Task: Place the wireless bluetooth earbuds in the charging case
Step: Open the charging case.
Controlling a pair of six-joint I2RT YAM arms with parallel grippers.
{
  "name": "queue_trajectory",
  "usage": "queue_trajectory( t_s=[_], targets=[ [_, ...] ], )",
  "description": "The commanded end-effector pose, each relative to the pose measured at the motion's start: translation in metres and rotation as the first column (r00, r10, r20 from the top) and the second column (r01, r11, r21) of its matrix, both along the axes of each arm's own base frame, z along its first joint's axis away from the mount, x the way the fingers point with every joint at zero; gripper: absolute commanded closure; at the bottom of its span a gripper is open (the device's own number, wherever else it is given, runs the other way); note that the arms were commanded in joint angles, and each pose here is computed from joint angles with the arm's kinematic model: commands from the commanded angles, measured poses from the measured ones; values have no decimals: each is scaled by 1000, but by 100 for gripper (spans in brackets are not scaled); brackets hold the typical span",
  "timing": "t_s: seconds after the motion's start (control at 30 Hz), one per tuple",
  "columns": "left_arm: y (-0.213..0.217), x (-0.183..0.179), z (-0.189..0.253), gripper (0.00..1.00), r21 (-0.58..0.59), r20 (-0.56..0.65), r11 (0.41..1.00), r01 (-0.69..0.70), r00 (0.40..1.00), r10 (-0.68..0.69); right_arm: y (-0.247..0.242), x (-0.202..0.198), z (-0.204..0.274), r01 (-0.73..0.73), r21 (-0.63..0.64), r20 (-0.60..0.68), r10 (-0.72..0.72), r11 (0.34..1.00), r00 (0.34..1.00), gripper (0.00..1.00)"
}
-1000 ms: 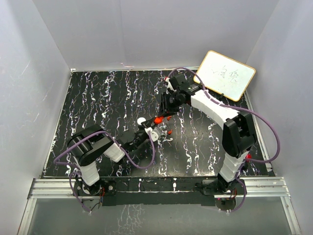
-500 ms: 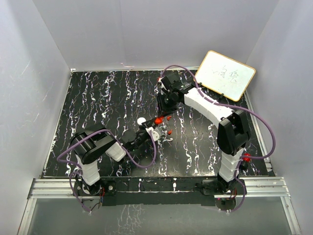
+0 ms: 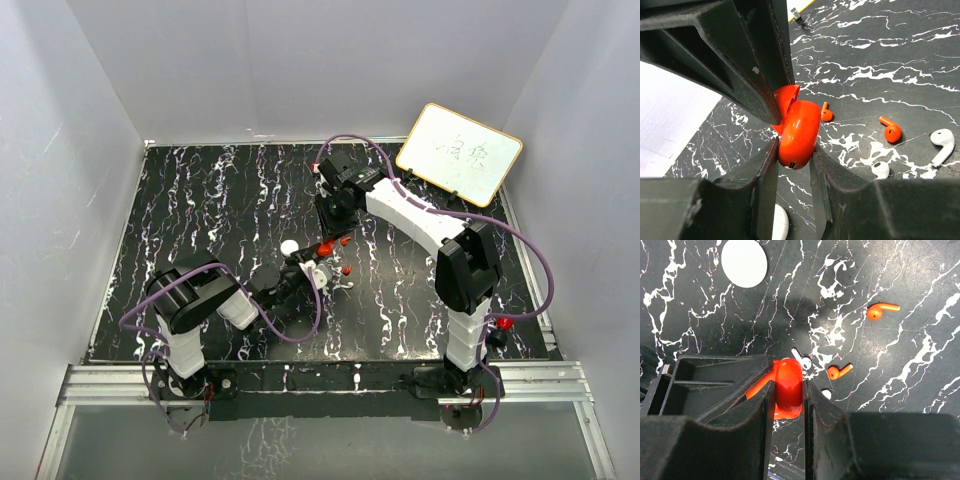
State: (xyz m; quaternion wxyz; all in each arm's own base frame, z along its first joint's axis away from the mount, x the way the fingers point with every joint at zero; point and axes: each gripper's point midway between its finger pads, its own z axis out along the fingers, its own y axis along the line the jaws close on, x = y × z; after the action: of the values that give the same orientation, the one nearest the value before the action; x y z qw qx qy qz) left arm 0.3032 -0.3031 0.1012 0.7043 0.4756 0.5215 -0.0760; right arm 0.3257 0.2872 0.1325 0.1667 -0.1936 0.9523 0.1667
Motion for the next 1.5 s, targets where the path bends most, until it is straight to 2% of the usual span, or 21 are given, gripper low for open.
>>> queue_trajectory(
  t_s=[0.0,0.33,0.4,0.47,0.67,0.97,1.1,1.27,1.47],
  targets=[
    [-14,2,58,100,-149,142,987,54,989,-32,10,4,15,-24,19,48,23,1000,999,97],
    [-16,1,57,100,-149,136,987,66,990,-46,18,0,12,-66,-36,51,68,997,996,88],
    [-16,0,56,100,-147,132,987,70,990,-50,21,-1,12,-76,-39,48,78,996,996,83],
    [-17,0,56,100,-146,132,987,71,990,-52,24,-2,13,-83,-36,53,85,996,995,72],
    [-19,-1,57,100,-146,131,986,83,989,-64,34,0,26,-103,5,82,102,995,991,56],
    [-21,-1,56,100,-151,125,984,90,990,-71,42,6,38,-99,26,110,96,995,989,56],
    [-18,0,58,100,-166,127,983,76,990,-55,35,23,52,-11,30,169,5,999,986,54],
    [-9,1,66,100,-212,128,976,46,992,-19,18,60,96,82,204,226,-128,976,966,50],
    [6,8,78,100,-315,69,949,-9,997,32,-6,82,128,109,311,296,-205,944,933,50]
  ],
)
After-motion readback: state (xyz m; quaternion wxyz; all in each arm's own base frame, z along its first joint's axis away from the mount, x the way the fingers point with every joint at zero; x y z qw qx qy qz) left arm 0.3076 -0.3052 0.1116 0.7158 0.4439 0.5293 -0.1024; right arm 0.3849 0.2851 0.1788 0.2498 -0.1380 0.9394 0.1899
